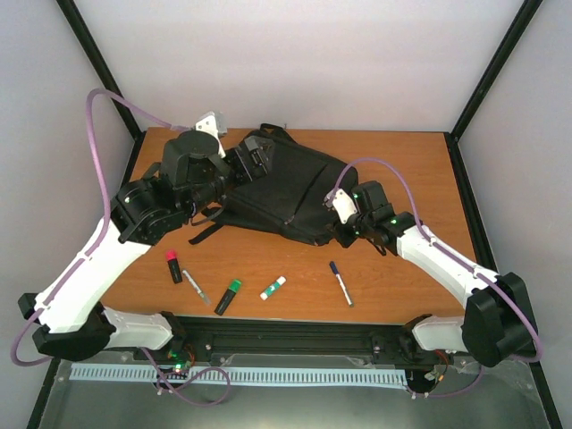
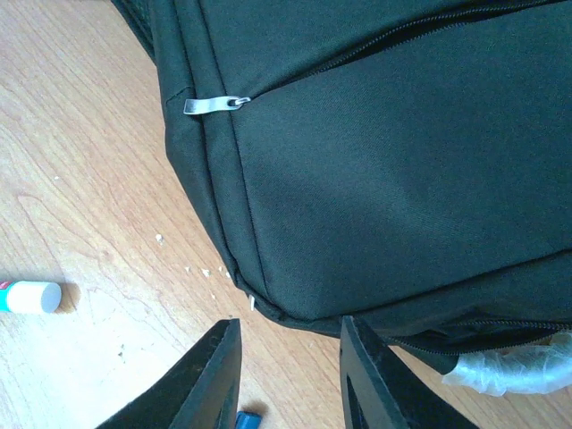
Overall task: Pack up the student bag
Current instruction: Zip the student bag at the center of the board.
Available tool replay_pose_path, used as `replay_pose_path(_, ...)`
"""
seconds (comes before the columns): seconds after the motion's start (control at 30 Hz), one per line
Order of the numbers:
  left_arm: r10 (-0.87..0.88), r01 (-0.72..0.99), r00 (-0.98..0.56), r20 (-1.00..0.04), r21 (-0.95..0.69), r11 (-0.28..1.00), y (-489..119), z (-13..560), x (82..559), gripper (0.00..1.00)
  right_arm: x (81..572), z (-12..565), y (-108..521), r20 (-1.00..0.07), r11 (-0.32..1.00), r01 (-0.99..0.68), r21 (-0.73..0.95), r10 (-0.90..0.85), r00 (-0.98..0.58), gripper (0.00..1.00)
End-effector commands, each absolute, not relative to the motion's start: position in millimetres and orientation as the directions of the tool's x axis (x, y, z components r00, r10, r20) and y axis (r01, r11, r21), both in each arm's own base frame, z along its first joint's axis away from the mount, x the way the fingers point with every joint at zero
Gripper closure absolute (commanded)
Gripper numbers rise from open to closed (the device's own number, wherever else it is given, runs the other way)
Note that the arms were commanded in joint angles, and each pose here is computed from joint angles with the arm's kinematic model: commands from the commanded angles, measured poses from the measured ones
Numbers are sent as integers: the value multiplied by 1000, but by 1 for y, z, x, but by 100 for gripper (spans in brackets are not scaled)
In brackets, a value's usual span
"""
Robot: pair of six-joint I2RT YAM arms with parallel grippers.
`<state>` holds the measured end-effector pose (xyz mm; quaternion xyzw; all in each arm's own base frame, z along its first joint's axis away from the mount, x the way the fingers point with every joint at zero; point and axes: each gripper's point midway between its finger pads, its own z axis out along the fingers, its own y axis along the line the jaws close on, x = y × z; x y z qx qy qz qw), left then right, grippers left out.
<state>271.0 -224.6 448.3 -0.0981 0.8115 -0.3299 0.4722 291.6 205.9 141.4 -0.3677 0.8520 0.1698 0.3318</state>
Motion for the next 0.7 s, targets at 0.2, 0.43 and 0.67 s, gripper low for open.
replay_pose_path(0.2,-462,190,-466,-755,-595,781,-210,465,269,0,294,146,206,-696,664,-746,40,-517,-498,66)
replay_pose_path(0.43,-155,164,-578,-801,-300,940,-231,347,294,0,281,152,207,-692,611,-790,41,-553,-464,62)
replay_pose_path(0.67,-109,78,-571,-814,-186,980,-233,264,320,0,272,147,209,-676,581,-811,65,-573,-464,60)
